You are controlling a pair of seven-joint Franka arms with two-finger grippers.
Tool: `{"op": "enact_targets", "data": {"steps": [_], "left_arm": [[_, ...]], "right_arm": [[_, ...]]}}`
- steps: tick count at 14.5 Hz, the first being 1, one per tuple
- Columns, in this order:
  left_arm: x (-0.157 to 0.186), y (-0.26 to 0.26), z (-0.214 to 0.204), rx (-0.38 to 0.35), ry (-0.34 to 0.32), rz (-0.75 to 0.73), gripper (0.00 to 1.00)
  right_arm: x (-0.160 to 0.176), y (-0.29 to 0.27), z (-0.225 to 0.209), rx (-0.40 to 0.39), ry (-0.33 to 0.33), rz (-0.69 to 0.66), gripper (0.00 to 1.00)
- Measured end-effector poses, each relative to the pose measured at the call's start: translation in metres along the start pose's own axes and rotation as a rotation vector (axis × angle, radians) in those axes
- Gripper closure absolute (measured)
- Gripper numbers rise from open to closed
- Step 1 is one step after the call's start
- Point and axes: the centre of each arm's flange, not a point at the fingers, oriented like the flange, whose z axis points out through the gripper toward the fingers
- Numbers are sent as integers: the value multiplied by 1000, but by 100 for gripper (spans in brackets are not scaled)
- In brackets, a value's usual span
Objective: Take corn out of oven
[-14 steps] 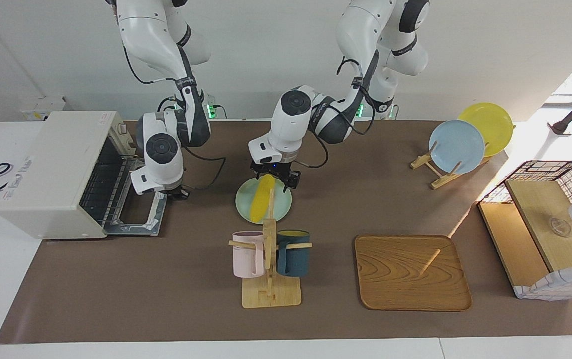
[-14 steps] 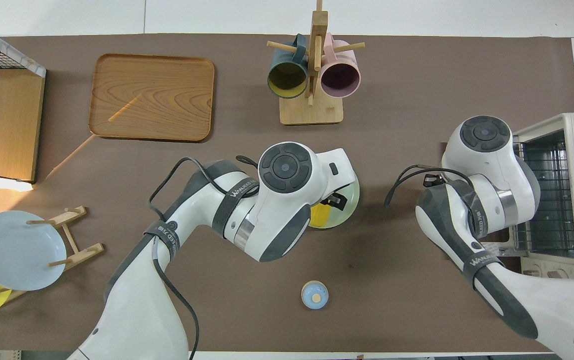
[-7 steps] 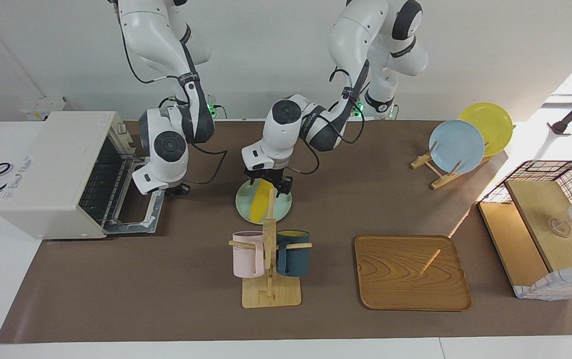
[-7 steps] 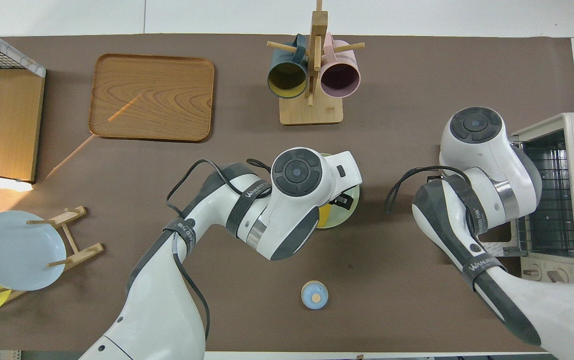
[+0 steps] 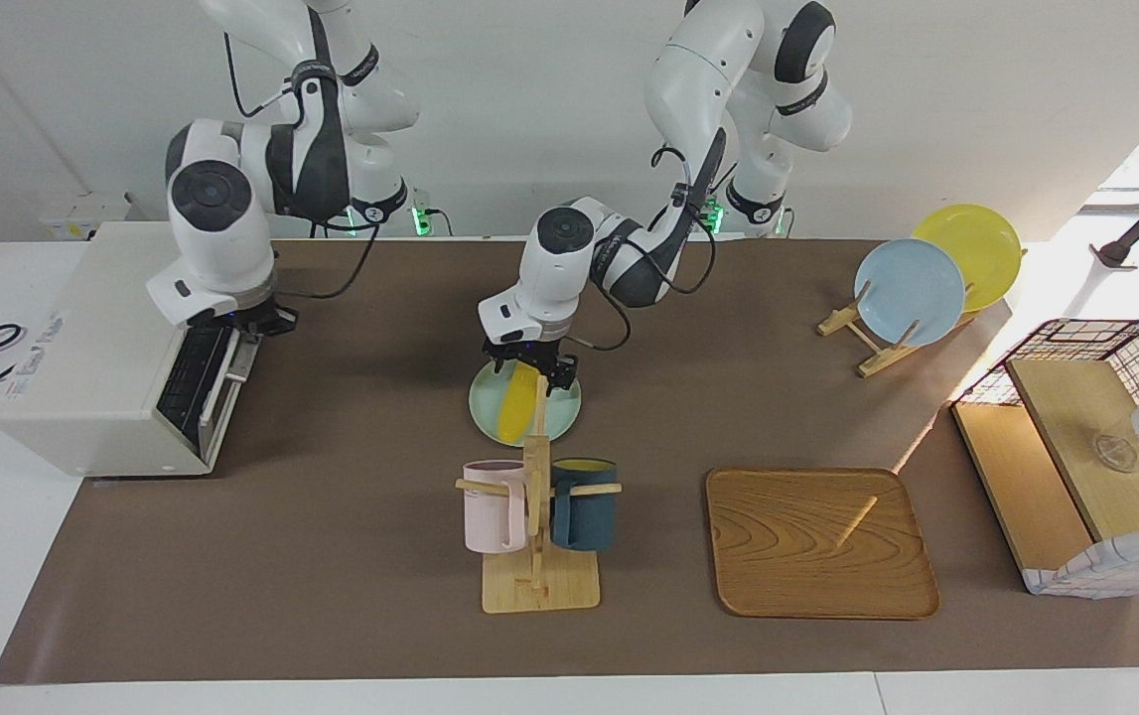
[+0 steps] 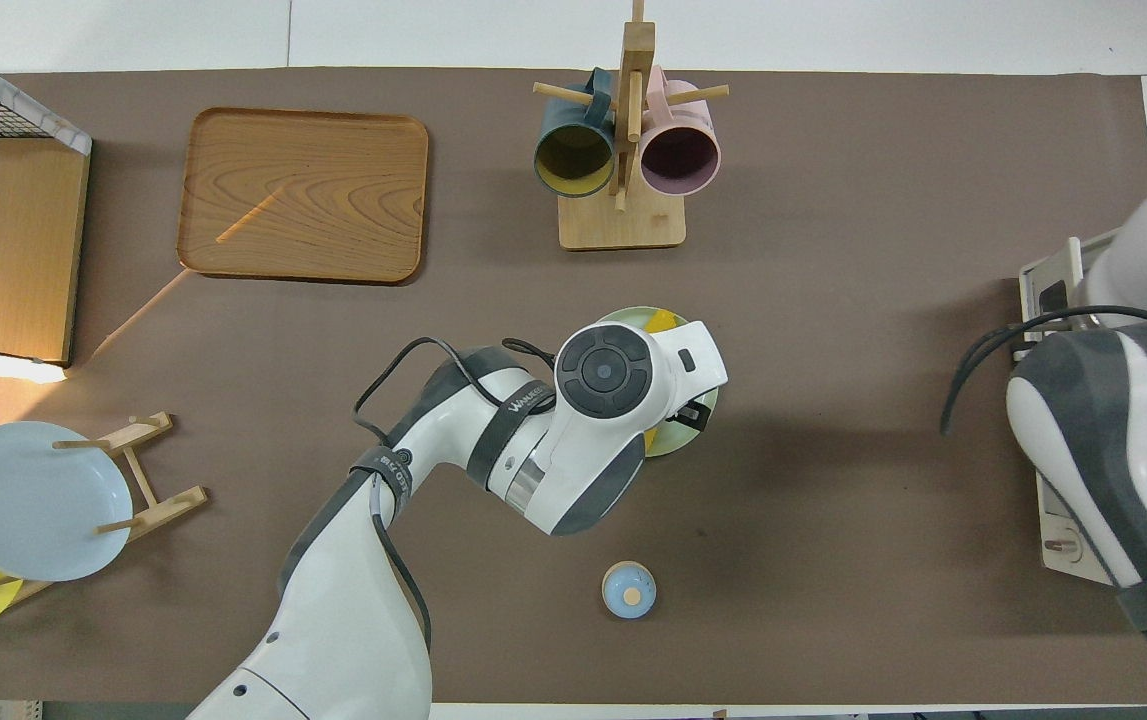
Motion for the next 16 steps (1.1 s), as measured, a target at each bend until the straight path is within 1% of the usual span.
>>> {"op": "enact_targets", "data": {"steps": [2, 7, 8, 9, 10, 11, 12, 13, 14, 16], "left_arm": [[-5, 3, 6, 1, 3, -3, 0], [-7, 2, 9, 5, 5, -29, 0], [-6, 1, 9, 7, 6, -37, 7], [-5, -1, 8, 9, 8, -43, 19], [-4, -2, 7, 11, 12, -53, 32], [-2, -5, 5, 12, 18, -68, 42], [1, -6, 2, 12, 25, -83, 46], [3, -6, -1, 11, 31, -95, 46], [6, -7, -4, 11, 35, -104, 46], [10, -10, -15, 12, 40, -119, 46]], "right_arm": [[-1, 27, 1, 11, 5, -3, 99], [-3, 28, -3, 30, 10, -4, 99], [-5, 28, -9, 52, 10, 4, 99], [-8, 29, -18, 81, 6, 15, 93], [-10, 31, -30, 110, 4, 26, 84], [-13, 33, -42, 134, 7, 34, 77], [-17, 36, -55, 156, 14, 35, 63], [-20, 38, -66, 170, 25, 28, 63], [-25, 42, -76, 180, 36, 19, 59], [-36, 52, -94, 193, 53, 7, 41]]}}
